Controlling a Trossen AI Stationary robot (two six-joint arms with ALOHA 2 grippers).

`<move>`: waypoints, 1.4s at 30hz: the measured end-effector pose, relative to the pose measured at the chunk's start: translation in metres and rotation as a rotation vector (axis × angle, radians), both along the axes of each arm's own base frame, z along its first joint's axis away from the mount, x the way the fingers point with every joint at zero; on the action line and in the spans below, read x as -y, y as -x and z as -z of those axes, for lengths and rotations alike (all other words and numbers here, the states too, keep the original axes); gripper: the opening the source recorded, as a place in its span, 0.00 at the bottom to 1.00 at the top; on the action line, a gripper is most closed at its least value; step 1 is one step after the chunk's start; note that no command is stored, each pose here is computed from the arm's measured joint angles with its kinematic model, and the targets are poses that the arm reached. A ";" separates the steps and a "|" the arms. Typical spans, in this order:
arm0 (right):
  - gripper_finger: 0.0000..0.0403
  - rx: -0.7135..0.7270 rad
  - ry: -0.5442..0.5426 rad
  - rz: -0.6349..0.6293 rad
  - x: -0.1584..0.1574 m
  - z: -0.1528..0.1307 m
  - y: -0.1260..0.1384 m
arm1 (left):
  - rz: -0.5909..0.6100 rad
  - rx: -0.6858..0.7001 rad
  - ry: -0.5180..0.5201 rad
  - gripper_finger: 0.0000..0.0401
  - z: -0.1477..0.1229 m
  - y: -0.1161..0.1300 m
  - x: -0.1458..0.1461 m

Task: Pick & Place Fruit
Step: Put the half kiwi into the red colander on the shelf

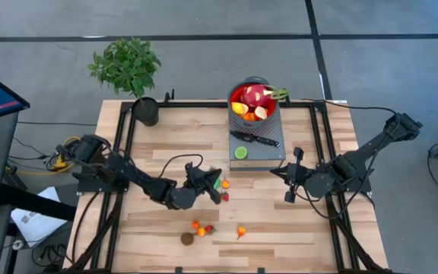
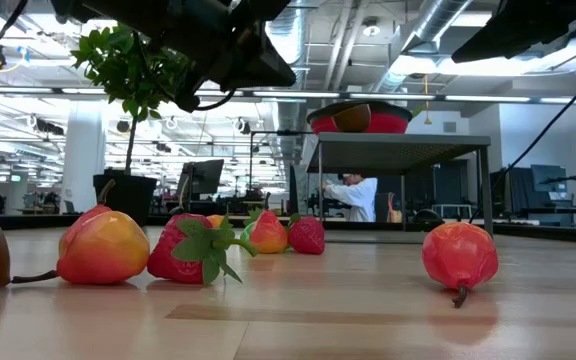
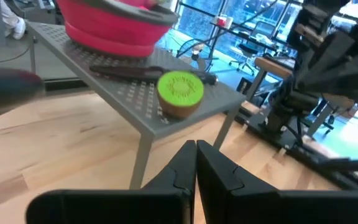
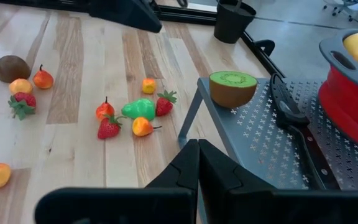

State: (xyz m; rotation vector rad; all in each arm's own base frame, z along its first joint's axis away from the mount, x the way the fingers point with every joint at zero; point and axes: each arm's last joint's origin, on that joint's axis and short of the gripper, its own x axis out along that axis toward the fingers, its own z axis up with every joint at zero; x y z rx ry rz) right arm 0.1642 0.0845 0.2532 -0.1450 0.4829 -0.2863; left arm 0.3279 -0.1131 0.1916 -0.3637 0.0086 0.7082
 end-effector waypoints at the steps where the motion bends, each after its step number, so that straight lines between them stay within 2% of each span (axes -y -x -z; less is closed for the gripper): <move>1: 0.00 0.000 0.000 0.000 0.000 0.000 0.000 | -0.004 0.005 0.002 0.01 -0.002 0.000 -0.002; 6: 0.00 -0.001 0.000 0.001 0.000 0.000 0.000 | -0.008 0.005 0.007 0.01 -0.002 -0.002 -0.007; 14: 0.00 -0.005 0.003 0.001 0.000 0.000 0.000 | 0.098 -0.009 0.048 0.02 -0.001 -0.009 -0.017; 19: 0.00 -0.005 0.003 0.001 0.000 0.000 0.000 | 0.131 -0.017 0.063 0.09 -0.001 -0.013 -0.026; 24: 0.00 -0.015 0.010 0.001 0.001 0.001 0.001 | 0.146 -0.020 0.076 0.26 0.000 -0.016 -0.036; 36: 0.00 -0.022 0.012 0.002 0.001 0.002 0.001 | 0.199 -0.014 0.123 0.78 0.000 -0.020 -0.048; 42: 0.00 -0.022 0.012 0.002 0.001 0.002 0.001 | 0.196 -0.014 0.123 0.96 0.000 -0.020 -0.049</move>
